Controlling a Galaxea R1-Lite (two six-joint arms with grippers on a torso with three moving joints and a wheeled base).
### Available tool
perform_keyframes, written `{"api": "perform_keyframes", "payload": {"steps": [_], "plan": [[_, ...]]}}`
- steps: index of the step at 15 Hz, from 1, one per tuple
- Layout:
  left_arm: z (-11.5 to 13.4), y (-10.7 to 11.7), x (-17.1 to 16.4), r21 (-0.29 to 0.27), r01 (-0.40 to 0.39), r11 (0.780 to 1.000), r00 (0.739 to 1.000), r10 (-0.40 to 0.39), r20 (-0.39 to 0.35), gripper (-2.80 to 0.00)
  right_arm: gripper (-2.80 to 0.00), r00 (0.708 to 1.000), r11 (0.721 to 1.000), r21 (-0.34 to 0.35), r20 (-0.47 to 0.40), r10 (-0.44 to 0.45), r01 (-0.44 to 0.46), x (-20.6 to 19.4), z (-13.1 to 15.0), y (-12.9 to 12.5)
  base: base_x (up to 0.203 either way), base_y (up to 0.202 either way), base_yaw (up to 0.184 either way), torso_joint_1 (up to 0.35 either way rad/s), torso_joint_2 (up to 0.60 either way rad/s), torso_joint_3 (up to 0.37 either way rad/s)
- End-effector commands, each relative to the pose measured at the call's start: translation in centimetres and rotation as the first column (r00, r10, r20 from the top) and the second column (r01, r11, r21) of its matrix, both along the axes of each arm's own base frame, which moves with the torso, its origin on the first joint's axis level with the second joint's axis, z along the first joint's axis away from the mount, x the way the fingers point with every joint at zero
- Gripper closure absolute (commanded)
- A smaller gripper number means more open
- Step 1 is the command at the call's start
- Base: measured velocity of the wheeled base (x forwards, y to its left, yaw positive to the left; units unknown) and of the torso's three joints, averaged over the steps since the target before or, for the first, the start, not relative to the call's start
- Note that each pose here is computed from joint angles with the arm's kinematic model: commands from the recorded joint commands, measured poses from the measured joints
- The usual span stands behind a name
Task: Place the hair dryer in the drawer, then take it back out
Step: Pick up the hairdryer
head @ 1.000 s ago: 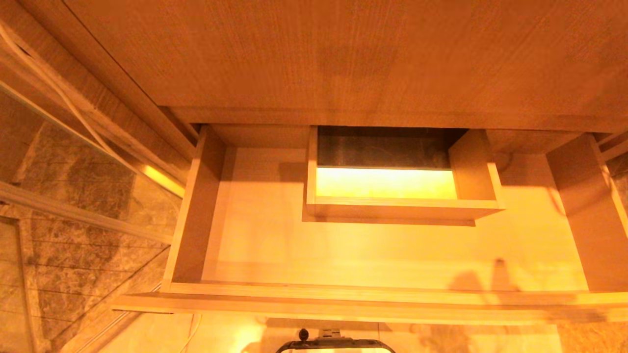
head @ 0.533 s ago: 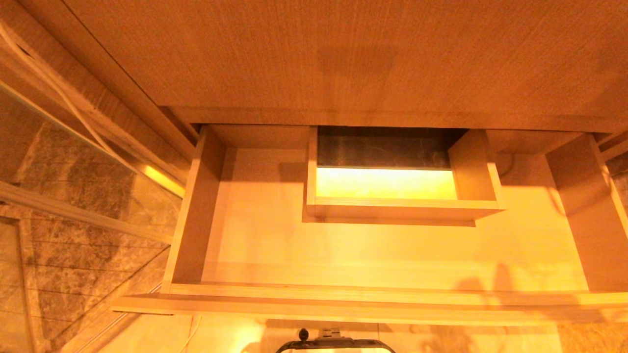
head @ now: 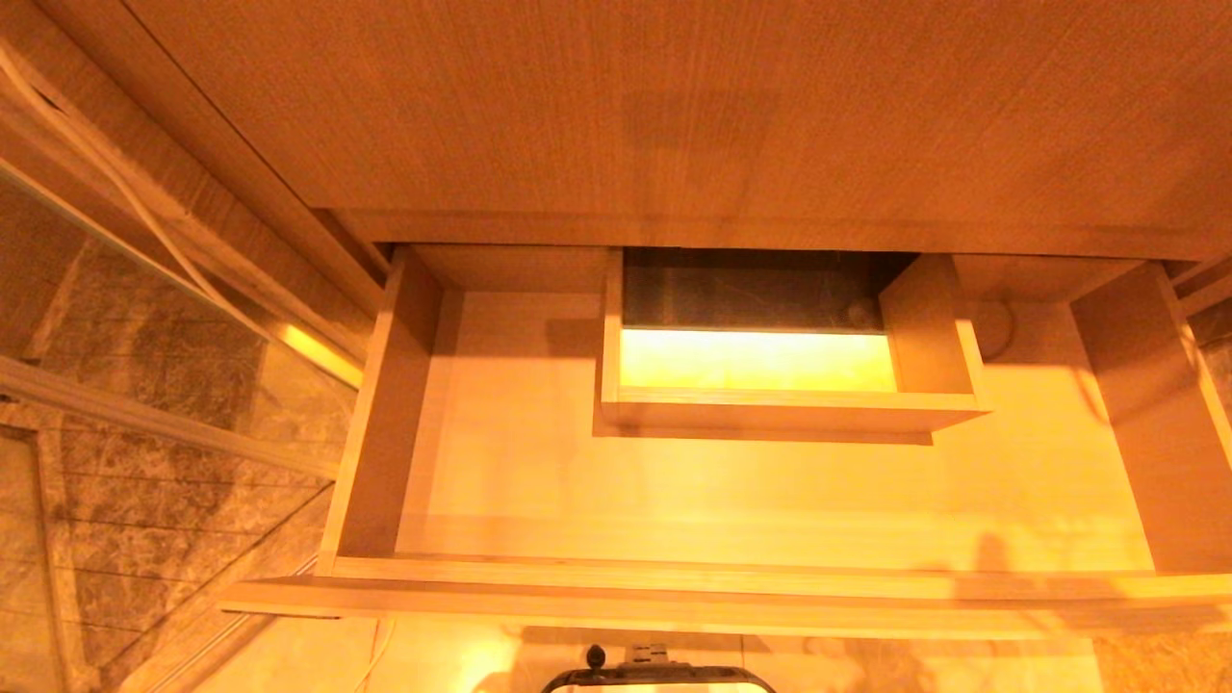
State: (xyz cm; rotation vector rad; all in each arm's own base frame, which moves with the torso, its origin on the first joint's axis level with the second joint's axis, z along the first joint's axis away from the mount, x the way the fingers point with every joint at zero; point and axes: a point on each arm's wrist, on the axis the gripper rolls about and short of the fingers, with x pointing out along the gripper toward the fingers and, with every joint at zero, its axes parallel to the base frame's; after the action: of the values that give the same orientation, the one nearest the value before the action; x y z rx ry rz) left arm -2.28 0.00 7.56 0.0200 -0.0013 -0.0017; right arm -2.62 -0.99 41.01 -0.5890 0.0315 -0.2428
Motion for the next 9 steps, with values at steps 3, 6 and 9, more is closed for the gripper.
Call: {"api": "perform_keyframes", "payload": {"steps": [3,6,9], "plan": [[-0.04,0.00,0.01,0.000,0.000,1.000,1.000,0.000,-0.001,0.00,0.00,0.999,1.000,-0.002,0.037,0.001,-0.001,-0.31,0.19,-0.03,0.000,0.000,0.000,0.000,0.00,0.000],[-0.04,0.00,0.01,0.000,0.000,1.000,1.000,0.000,-0.001,0.00,0.00,0.998,1.000,-0.007,0.058,-0.001,0.001,-0.46,0.45,-0.03,0.000,0.000,0.000,0.022,-0.03,-0.007],[-0.04,0.00,0.01,0.000,0.000,1.000,1.000,0.000,-0.001,0.00,0.00,0.998,1.000,-0.006,0.068,-0.002,0.003,-0.63,0.42,-0.04,0.000,0.000,0.000,0.211,-0.38,-0.160]]}}
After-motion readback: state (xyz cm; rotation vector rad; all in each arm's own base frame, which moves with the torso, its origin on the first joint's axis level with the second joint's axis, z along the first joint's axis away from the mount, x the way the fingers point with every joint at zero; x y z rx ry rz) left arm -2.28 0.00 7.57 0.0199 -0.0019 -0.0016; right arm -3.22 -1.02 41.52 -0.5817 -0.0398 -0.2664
